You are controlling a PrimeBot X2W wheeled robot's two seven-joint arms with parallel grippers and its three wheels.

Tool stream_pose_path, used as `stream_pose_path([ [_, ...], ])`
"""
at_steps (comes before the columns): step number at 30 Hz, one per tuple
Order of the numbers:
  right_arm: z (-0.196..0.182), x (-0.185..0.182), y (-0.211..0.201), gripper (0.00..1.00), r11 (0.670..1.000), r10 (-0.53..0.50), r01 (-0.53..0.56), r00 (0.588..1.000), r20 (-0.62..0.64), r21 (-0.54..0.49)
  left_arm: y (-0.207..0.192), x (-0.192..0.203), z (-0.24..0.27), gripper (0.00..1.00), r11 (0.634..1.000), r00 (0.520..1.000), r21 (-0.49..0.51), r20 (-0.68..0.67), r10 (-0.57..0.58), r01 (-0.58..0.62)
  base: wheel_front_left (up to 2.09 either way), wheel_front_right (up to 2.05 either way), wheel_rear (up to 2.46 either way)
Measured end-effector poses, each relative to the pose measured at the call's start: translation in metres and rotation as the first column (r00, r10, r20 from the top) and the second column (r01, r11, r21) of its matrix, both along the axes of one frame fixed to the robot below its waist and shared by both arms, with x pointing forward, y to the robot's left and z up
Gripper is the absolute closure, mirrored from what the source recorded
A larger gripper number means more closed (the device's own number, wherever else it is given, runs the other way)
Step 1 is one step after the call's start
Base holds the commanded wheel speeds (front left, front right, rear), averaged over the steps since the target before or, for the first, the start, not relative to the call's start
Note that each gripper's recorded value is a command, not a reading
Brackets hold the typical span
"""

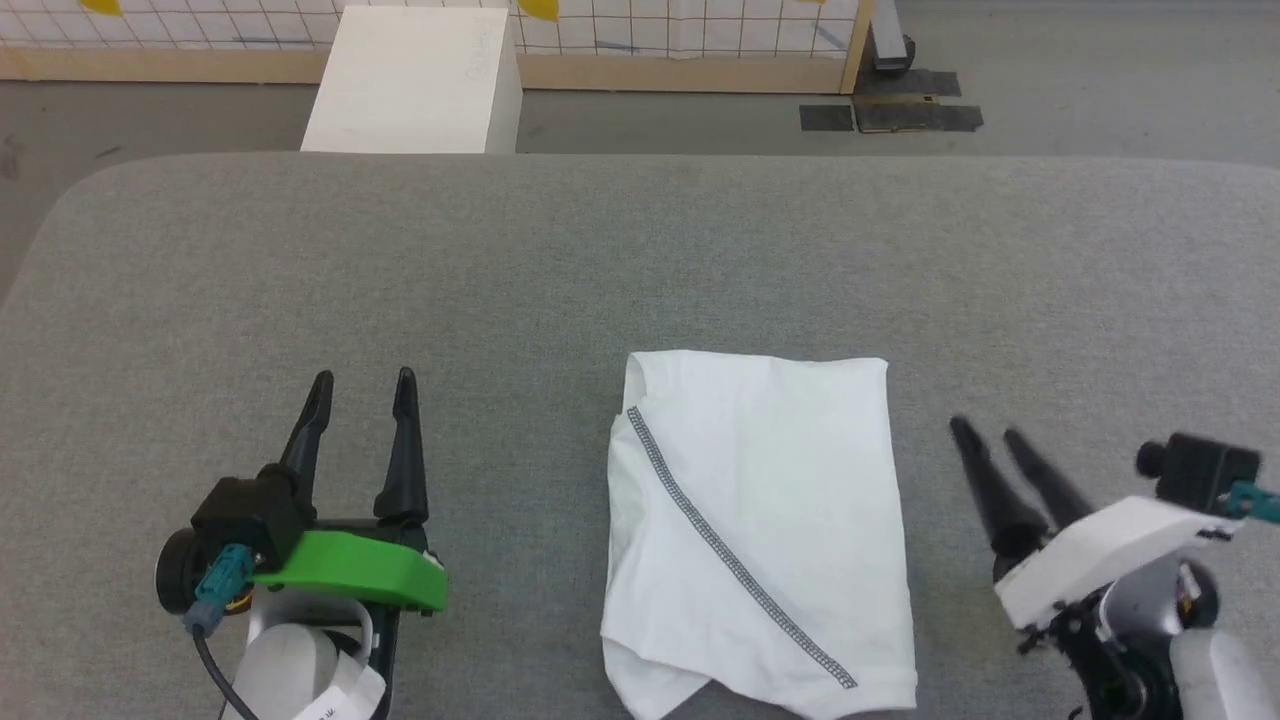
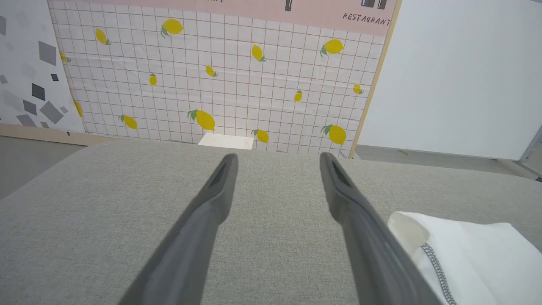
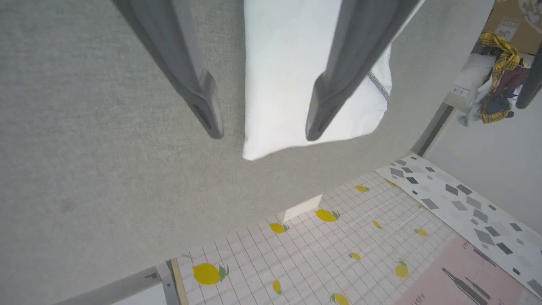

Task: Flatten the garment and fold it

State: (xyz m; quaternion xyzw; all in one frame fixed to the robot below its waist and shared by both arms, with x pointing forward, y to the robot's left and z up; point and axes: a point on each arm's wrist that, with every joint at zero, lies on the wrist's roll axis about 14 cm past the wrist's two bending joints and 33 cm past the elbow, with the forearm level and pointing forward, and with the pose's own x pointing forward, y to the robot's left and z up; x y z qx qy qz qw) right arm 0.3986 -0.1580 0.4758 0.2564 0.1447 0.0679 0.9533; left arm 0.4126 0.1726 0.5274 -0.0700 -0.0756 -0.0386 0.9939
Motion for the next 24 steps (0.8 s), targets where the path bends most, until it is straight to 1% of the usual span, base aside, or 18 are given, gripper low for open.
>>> stream_pose_path([
  [4,-0.033,-0.010,0.012,0.00,0.996,0.036,-0.025,0.991,-0.130,0.090,-0.001,0.000,-0.002,0.00,1.000,1.000,0.000,-0.005,-0.003,0.003,0.00,0.00,0.00],
  [5,-0.040,-0.013,0.016,0.00,0.995,0.052,-0.037,0.986,-0.158,0.097,-0.001,0.000,-0.003,0.00,1.000,1.000,0.001,-0.007,-0.003,0.003,0.00,0.00,0.00],
  [9,-0.066,-0.019,0.027,0.00,0.993,0.100,-0.080,0.960,-0.261,0.088,0.000,0.000,-0.006,0.00,1.000,1.000,0.002,-0.017,-0.001,0.001,0.00,0.00,0.00],
  [14,-0.091,-0.023,0.043,0.00,0.984,0.176,-0.164,0.909,-0.378,0.064,0.002,-0.002,-0.011,0.00,1.000,1.000,0.003,-0.030,0.005,-0.005,0.00,0.00,0.00],
  [18,-0.102,-0.024,0.053,0.00,0.968,0.233,-0.252,0.864,-0.446,0.018,0.006,-0.003,-0.014,0.00,1.000,0.999,0.004,-0.041,0.016,-0.016,0.00,0.00,0.00],
  [20,-0.102,-0.023,0.057,0.00,0.959,0.254,-0.283,0.848,-0.465,0.008,0.007,-0.004,-0.015,0.00,1.000,0.999,0.005,-0.044,0.023,-0.022,0.00,0.00,0.00],
  [22,-0.102,-0.024,0.062,0.66,0.952,0.276,-0.306,0.836,-0.474,0.013,0.008,-0.005,-0.015,0.00,1.000,0.999,0.006,-0.045,0.027,-0.026,0.00,0.00,0.00],
  [23,-0.100,-0.024,0.063,0.95,0.950,0.282,-0.312,0.835,-0.472,0.017,0.009,-0.005,-0.015,0.00,1.000,0.999,0.006,-0.045,0.028,-0.027,0.00,0.00,0.00],
  [24,-0.099,-0.024,0.065,0.95,0.948,0.287,-0.319,0.835,-0.470,0.012,0.009,-0.005,-0.015,0.00,1.000,0.999,0.006,-0.044,0.028,-0.027,0.00,0.00,0.00],
])
